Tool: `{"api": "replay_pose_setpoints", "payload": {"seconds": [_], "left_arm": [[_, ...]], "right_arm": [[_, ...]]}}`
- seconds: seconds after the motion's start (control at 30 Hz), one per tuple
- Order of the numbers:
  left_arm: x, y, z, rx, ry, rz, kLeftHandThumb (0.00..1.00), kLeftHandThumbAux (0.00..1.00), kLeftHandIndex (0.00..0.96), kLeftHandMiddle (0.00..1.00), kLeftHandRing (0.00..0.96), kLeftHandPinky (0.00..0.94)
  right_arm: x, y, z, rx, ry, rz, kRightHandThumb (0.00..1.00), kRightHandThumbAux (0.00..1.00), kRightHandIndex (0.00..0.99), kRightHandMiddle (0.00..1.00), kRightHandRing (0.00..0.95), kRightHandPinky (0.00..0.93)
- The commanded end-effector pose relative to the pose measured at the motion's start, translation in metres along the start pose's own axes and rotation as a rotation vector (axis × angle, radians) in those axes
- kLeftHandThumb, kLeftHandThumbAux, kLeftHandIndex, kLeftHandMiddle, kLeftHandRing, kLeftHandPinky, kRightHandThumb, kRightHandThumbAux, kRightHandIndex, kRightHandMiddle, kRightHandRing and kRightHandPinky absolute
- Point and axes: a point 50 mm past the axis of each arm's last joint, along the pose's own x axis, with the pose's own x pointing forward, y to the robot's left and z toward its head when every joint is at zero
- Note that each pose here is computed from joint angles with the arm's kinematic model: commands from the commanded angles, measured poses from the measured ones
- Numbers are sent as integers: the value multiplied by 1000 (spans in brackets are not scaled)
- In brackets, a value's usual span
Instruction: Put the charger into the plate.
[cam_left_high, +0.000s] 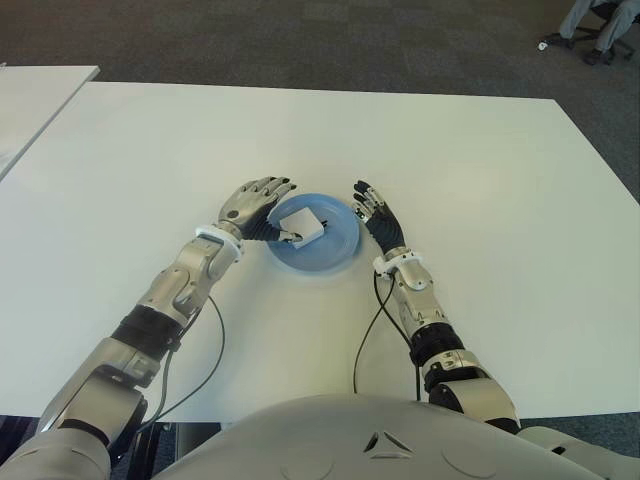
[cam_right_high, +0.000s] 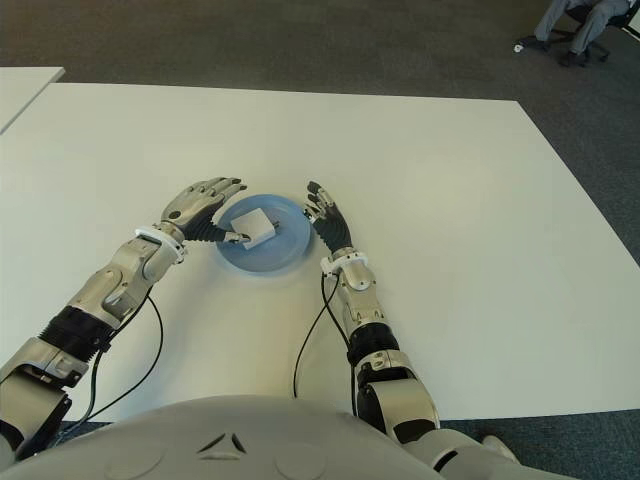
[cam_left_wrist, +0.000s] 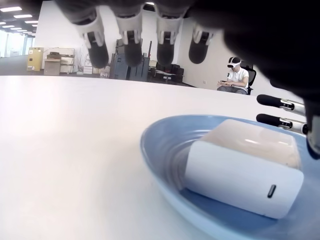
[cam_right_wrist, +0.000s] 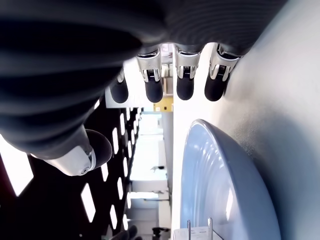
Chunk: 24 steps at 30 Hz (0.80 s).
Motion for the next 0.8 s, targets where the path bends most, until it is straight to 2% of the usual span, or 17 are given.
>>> {"api": "replay_pose_setpoints", "payload": {"seconds": [0.03,0.23,0.37,0.43,0.57,0.63,0.77,0.8], "left_arm": [[-4,0,-2,23,12,-3,304,427,57,0,0,0],[-4,7,0,-12,12,32,328,456,72,1,0,0],[-4,13,0,-92,10,79,313,498,69,16,0,0],[-4,16,0,-168,0,117,292,536,62,22,0,12],[-6,26,0,-420,-20,205,236,616,53,38,13,51],[-8,30,-2,-548,-11,246,198,659,53,48,28,65],[-9,32,-5,-699,12,292,137,699,54,60,43,65],[-11,32,-8,-790,28,324,121,707,54,62,46,62]], "right_arm": [[-5,1,-11,-2,66,6,0,558,0,0,0,0],[-5,1,-12,-10,69,4,0,555,0,0,0,0],[-5,2,-12,-15,69,4,0,549,0,0,0,0],[-4,2,-12,-17,69,3,0,545,0,0,0,0],[-5,1,-12,-20,69,0,0,533,0,0,0,0],[-5,1,-12,-21,70,-2,0,524,0,0,0,0],[-5,1,-12,-18,73,-5,0,511,0,0,0,0],[-5,0,-12,-15,76,-7,0,508,0,0,0,0]]}}
